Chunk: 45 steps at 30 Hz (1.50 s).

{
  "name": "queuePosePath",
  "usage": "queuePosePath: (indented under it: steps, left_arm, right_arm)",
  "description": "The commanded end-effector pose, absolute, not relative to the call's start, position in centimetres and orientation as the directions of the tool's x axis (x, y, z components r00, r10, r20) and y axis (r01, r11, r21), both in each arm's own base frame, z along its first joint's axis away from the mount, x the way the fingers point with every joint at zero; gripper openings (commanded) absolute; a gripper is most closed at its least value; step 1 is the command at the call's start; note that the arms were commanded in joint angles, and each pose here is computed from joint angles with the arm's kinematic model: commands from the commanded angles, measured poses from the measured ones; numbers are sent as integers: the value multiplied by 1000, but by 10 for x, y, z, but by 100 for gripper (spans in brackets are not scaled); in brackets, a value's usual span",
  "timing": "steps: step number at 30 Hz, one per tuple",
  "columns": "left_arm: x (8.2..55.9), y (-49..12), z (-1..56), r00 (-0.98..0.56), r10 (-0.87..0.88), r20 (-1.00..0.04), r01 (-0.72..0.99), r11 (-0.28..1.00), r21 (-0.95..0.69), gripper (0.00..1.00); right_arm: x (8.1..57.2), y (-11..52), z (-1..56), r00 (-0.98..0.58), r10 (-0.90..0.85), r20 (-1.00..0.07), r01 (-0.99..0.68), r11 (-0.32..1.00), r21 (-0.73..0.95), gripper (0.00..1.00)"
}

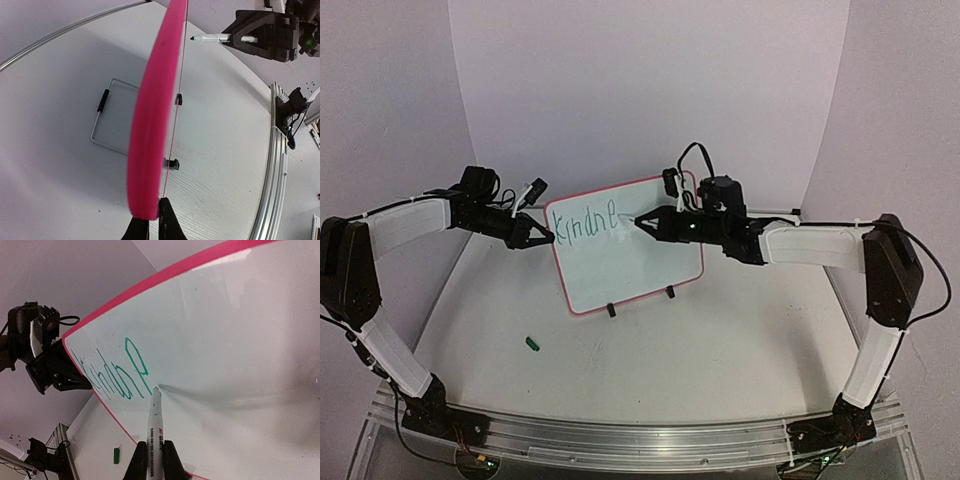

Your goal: Write a sentence on the whiteboard

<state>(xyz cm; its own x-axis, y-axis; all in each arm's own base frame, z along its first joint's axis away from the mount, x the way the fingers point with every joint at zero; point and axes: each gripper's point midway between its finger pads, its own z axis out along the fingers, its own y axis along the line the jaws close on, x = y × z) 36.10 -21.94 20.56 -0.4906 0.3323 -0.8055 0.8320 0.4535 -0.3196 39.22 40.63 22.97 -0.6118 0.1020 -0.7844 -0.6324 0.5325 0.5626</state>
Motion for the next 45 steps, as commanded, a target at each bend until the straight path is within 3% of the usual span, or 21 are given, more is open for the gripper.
queuePosePath:
  steps: [1, 20, 34, 45]
  left_arm:
    - [364, -214, 200, -491, 371, -788, 826, 486, -286, 0]
    - [365, -214, 199, -492, 371, -787, 825, 486, -287, 0]
    - [365, -215, 199, -492, 371, -788, 826, 484, -288, 0]
    - [364, -215, 200, -491, 371, -788, 826, 486, -286, 0]
  right_arm:
    - [388, 396, 274, -536, 154, -830, -672, 517, 530, 0]
    - [414, 399, 268, -533, 178, -827, -643, 550, 533, 0]
    - [409, 408, 245, -589, 118, -799, -646, 526, 554, 0]
    - [409, 392, 242, -573, 138, -808, -610, 586, 533, 0]
